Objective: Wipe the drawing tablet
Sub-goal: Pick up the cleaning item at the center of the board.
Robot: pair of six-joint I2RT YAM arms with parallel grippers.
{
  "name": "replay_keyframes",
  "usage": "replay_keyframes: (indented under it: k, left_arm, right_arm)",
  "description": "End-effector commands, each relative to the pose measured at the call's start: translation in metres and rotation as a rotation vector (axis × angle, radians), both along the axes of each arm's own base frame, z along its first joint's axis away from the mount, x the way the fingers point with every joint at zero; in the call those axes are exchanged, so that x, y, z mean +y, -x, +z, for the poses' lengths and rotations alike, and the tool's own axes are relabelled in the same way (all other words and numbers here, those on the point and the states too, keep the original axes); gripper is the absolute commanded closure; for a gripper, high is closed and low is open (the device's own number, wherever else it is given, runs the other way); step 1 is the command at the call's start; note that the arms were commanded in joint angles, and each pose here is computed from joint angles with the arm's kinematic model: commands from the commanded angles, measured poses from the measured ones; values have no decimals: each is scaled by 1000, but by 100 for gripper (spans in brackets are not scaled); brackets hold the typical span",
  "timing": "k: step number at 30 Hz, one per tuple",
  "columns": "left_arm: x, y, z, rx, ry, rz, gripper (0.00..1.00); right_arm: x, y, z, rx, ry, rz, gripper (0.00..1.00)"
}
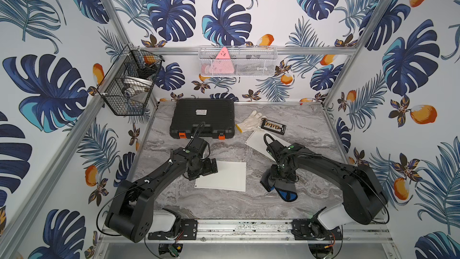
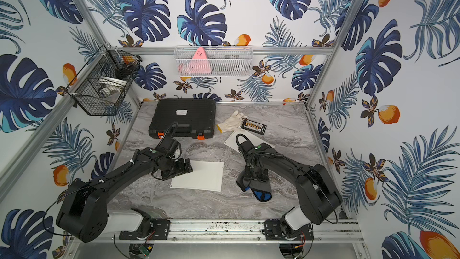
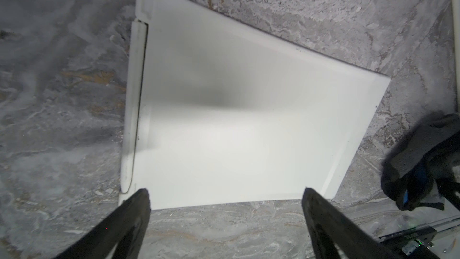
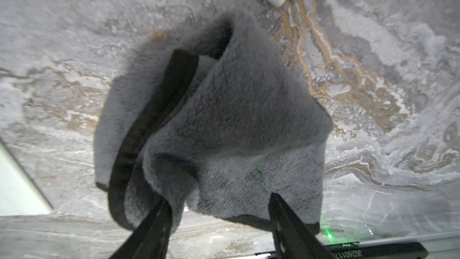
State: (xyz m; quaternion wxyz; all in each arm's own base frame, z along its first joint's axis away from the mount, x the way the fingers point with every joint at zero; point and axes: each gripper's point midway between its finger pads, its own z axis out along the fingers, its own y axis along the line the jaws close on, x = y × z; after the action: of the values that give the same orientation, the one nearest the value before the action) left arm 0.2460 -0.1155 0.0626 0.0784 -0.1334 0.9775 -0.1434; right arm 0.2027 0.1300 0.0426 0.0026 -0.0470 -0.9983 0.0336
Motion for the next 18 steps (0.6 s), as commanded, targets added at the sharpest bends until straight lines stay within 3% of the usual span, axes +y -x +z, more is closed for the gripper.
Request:
replay_keyframes:
  k: [1, 8, 11, 13, 15, 18]
  left_arm:
    - [6, -1, -2, -2, -37, -22, 1]
    - [35, -6, -8, 18, -29, 50, 2]
    - [47, -9, -14, 26, -53, 67, 2]
    - [54, -13, -17, 25, -73, 76, 2]
    - [59, -16, -21, 23, -84, 87, 2]
    - [66, -21, -26, 28, -89, 97, 3]
  right_arm:
    - [5, 7, -18, 48, -26, 36, 31]
    - [24, 10, -48, 89, -120, -24, 30]
    - [25, 10, -58, 87, -126, -55, 36]
    - [22, 8, -64, 73, -113, -68, 49]
    - [19, 5, -67, 50, -98, -84, 77]
    - [15, 1, -64, 14, -98, -97, 93]
